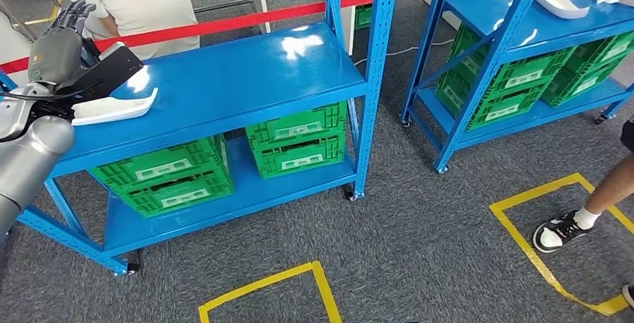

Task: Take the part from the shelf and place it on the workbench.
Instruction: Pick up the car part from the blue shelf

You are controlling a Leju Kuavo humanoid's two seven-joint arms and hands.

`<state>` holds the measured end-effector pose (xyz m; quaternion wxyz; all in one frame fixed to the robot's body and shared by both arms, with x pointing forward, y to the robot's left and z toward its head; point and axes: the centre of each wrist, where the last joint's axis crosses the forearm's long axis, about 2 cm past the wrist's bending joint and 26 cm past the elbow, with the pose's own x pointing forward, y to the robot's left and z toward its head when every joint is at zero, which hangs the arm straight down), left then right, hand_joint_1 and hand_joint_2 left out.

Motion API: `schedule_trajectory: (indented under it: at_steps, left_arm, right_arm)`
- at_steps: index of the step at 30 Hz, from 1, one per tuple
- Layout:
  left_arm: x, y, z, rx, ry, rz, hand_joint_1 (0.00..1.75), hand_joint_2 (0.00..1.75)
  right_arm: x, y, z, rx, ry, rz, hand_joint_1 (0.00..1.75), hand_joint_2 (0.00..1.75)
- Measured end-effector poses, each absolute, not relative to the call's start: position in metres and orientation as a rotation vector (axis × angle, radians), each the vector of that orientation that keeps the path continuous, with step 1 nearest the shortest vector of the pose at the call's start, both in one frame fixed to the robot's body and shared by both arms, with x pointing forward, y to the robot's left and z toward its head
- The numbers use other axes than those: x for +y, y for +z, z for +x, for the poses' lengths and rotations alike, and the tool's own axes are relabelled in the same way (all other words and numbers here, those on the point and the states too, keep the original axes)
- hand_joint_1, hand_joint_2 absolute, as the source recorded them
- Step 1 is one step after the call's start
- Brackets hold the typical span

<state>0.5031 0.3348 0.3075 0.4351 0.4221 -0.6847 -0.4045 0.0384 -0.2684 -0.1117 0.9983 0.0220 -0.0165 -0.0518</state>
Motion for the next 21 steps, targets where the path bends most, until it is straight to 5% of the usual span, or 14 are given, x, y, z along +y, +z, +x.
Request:
schedule_trajectory:
  at_steps: [17,21]
  left_arm:
    - [0.374,0.28,0.493,-1.563,-0.915,0.934,0.0,0.0]
    - [0.392,0.277,0.489,-1.53,-0.766,0.62,0.0,1.75]
  right_arm:
    - [-0.271,-0.112,0.034,-0.025,-0.091,0.039,0.0,0.0]
    - [-0.272,-0.112,0.04,-0.033,-0.094,0.041,0.0,1.75]
